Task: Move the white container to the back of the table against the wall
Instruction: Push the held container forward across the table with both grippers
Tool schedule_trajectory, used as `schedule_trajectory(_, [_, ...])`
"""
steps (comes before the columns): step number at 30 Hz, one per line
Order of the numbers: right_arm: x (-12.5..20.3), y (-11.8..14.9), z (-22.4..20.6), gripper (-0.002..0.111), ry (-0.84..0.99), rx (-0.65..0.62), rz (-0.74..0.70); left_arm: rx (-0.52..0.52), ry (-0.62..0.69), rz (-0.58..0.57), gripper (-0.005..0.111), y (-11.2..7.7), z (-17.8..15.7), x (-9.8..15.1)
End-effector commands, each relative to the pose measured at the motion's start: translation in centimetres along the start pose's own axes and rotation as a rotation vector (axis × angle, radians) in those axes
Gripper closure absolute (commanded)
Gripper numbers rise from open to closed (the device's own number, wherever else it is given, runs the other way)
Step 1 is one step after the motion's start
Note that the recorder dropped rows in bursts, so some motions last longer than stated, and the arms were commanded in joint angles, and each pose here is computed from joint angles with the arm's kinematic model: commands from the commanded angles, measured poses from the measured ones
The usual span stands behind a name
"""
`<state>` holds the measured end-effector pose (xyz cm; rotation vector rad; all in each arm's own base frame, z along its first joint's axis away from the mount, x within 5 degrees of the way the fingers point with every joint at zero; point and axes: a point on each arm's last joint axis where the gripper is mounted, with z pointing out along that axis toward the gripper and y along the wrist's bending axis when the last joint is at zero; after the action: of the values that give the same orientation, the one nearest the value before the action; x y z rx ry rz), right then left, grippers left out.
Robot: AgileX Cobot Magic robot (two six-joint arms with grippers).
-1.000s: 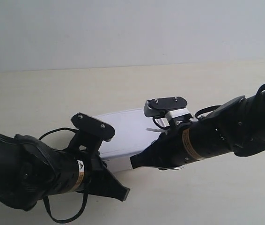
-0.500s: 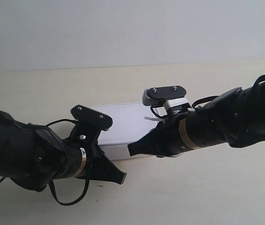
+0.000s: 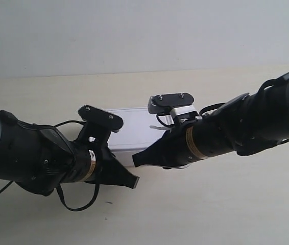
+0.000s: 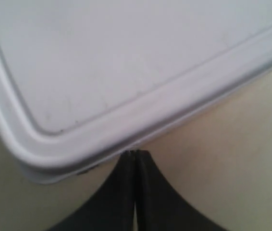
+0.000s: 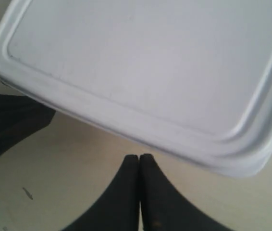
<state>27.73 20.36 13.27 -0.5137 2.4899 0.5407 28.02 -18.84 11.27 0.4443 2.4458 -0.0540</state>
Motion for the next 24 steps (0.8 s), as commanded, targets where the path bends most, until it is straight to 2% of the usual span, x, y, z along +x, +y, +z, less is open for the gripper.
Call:
schedule_trajectory(1, [-0.2, -0.3, 0.7, 0.108, -0.004, 0.036, -0.007, 0.001, -0.010, -0.003, 0.107, 0.0, 0.1, -0.4])
schedule_trajectory(4, [-0.9, -0.2, 1.1, 0.108, -0.016, 0.029, -0.006, -0.011, -0.025, 0.007, 0.107, 0.2, 0.1, -0.7])
schedule_trajectory(11, [-2.5, 0.1, 1.8, 0.108, -0.052, 0.023, -0.007, -0.008, -0.043, -0.042, 0.107, 2.2, 0.5, -2.1])
schedule_trajectory(18, [-3.3, 0.2, 1.9, 0.108, -0.075, 0.023, 0.003, 0.007, -0.056, -0.046, 0.107, 2.5, 0.7, -2.8])
schedule_trajectory(24, [-3.5, -0.1, 2.9, 0.108, -0.072, 0.045, 0.001, 0.009, -0.034, -0.056, 0.107, 2.8, 2.3, -2.9])
